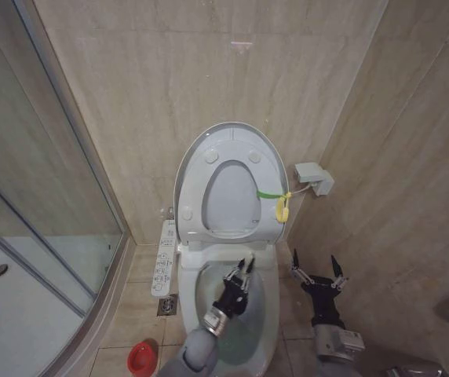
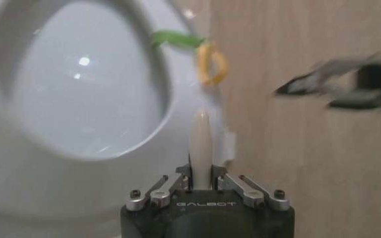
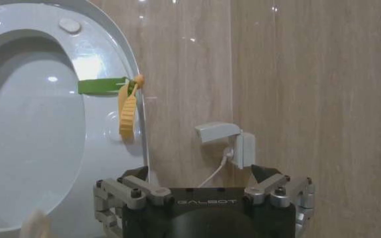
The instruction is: Open the toilet lid, clean the toilet bowl with a toilet brush, close the toilet lid, and flush.
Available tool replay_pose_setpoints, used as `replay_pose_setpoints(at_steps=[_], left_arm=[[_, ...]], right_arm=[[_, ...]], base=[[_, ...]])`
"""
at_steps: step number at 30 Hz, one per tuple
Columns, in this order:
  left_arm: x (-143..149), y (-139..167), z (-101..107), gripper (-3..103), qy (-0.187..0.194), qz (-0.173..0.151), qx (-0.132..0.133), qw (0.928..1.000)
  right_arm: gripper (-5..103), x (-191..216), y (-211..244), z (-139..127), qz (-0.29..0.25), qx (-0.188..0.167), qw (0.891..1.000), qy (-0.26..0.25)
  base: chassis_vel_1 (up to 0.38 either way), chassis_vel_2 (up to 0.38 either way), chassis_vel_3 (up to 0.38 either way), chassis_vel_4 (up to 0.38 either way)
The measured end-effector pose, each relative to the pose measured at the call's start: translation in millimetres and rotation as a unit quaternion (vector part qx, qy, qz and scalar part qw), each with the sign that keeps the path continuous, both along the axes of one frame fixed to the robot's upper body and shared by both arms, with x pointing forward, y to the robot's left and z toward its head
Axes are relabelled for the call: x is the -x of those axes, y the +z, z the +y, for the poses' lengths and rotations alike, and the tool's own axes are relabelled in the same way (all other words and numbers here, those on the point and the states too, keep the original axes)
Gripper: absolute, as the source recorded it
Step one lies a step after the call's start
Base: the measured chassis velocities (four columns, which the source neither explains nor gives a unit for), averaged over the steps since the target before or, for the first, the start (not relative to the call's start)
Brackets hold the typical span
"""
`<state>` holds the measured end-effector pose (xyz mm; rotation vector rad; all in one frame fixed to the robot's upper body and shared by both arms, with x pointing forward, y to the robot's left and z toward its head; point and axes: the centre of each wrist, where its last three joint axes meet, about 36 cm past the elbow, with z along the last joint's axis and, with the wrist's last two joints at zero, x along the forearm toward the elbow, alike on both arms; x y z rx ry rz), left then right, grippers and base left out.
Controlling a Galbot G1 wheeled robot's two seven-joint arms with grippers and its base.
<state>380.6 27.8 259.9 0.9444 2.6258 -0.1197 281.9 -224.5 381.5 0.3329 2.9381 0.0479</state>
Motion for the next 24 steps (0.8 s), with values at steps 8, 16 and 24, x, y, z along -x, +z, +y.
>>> replay_pose_setpoints(at_steps=[8,16,24], left_arm=[[20,8,-15,19,-0.028,-0.041,-0.011,0.9987],[18,2,-12,19,-0.038,-0.044,-0.014,0.9982],[-22,-10,23,19,-0.011,-0.003,-0.004,0.9999]], right_arm=[[100,0,0,0,0.0,0.0,1.0,0.0],[100,0,0,0,0.0,0.0,1.0,0.0],[100,0,0,0,0.0,0.0,1.0,0.0]], base=[[0.0,0.0,0.0,0.0],[0.0,0.0,0.0,0.0],[0.0,0.0,0.0,0.0]])
